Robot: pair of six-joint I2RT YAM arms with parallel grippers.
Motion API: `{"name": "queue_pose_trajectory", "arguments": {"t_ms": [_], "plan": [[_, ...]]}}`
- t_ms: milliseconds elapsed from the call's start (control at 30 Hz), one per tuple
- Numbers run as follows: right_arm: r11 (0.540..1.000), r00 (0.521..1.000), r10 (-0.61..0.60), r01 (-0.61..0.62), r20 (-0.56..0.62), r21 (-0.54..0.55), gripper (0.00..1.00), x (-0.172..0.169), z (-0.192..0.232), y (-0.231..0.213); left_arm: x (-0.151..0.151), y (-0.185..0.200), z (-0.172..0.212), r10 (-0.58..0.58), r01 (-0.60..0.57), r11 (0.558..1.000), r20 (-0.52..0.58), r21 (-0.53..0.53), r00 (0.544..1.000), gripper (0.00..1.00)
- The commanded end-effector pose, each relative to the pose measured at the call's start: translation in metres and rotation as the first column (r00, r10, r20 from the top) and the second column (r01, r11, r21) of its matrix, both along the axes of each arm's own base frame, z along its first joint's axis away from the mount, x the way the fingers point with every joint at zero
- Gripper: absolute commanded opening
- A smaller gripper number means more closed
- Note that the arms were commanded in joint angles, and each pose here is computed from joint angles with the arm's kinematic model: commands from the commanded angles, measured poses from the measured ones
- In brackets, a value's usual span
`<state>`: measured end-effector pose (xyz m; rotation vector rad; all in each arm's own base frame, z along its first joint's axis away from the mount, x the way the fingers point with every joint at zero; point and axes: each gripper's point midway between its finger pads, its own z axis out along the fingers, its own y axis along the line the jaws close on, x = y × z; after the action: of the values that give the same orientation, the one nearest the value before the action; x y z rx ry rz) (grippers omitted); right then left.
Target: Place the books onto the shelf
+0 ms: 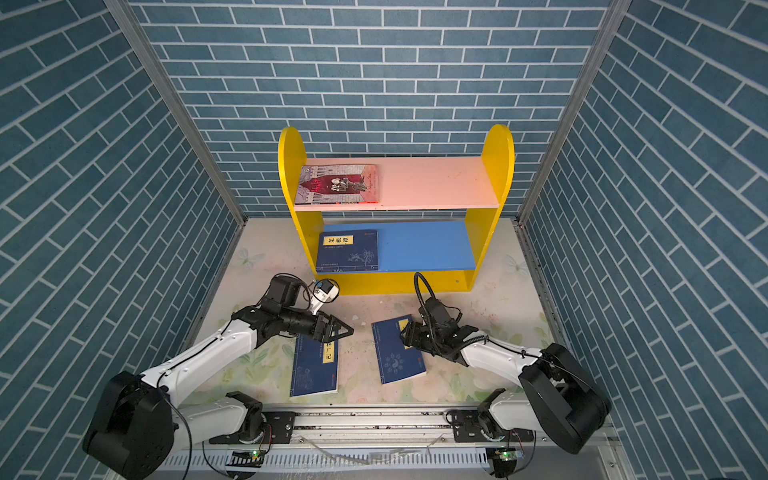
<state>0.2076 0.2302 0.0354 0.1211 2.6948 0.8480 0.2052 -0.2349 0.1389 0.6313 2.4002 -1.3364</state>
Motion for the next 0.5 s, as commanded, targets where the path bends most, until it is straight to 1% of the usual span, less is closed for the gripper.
{"name": "queue_pose_trajectory", "arguments": {"t_ms": [0, 67, 133, 333, 467], "plan": [[1.0, 1.0, 0.013, -0.013, -0.02, 0.01, 0.64, -0.009, -0.002, 0.007, -0.002, -0.01, 0.007, -0.052, 0.053, 0.998, 0.039, -0.021, 0.998, 0.91], [0.998, 0.998, 0.051, -0.05, -0.02, 0.037, 0.63, -0.014, 0.001, 0.015, -0.002, -0.011, 0.0, -0.053, 0.053, 0.999, 0.025, -0.008, 0.998, 0.91], [0.997, 0.997, 0.072, -0.071, -0.024, 0.037, 0.62, -0.019, 0.002, 0.017, -0.002, -0.011, -0.007, -0.038, 0.038, 0.999, 0.008, -0.01, 0.999, 0.91], [0.997, 0.998, 0.037, -0.04, -0.046, -0.063, 0.63, -0.032, -0.006, -0.012, -0.007, -0.008, -0.019, -0.008, 0.007, 1.0, -0.039, -0.006, 0.999, 0.91], [0.998, 0.998, 0.036, -0.039, -0.053, -0.058, 0.63, -0.039, -0.009, -0.017, -0.007, -0.008, -0.028, -0.004, 0.004, 1.0, -0.057, 0.011, 0.998, 0.92]]}}
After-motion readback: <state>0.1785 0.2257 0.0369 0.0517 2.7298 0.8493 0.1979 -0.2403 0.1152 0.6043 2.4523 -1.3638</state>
